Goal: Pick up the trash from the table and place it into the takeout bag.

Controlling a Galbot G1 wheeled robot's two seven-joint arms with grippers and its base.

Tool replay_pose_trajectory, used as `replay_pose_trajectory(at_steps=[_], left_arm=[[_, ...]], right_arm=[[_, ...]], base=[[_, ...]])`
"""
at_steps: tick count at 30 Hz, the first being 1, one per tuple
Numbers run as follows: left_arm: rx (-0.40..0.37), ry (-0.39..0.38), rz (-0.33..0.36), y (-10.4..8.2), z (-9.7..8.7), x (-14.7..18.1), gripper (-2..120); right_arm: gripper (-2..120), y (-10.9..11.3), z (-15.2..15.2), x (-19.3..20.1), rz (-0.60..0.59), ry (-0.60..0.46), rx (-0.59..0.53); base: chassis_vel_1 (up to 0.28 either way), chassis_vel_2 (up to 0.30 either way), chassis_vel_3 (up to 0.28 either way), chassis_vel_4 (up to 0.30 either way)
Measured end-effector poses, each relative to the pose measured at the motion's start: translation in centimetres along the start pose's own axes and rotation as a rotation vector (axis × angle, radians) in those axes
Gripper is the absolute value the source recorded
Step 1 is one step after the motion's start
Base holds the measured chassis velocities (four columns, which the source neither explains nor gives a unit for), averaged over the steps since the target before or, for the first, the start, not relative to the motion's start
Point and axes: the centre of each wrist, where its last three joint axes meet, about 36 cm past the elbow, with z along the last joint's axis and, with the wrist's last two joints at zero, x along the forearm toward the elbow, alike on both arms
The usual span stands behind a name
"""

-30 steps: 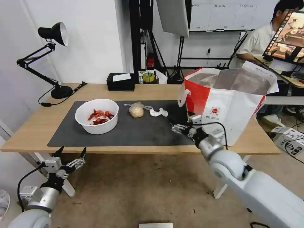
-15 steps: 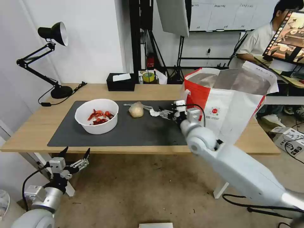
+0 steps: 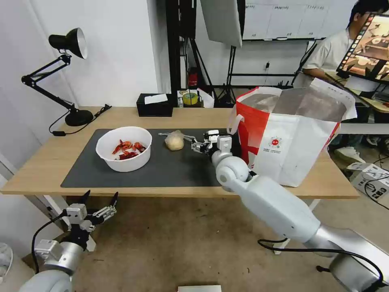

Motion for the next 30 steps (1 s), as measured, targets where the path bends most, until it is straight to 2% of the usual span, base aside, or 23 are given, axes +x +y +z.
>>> replay_pose_trajectory(at_steps=[9,30], left_arm=[[0.004,-0.012,-0.003,-0.1,-0.4,0.1,100],[0.003,-0.012,-0.015,-0.1,-0.4,0.8,100]], right_arm=[[100,0.1,1.1,-2.8,0.047,0.044,-0.01],[100,0.1,0.6,-5.3,0.055,0.059,-0.021]], base=[[0.0,0.0,0.0,0.0],[0.0,0.0,0.0,0.0]])
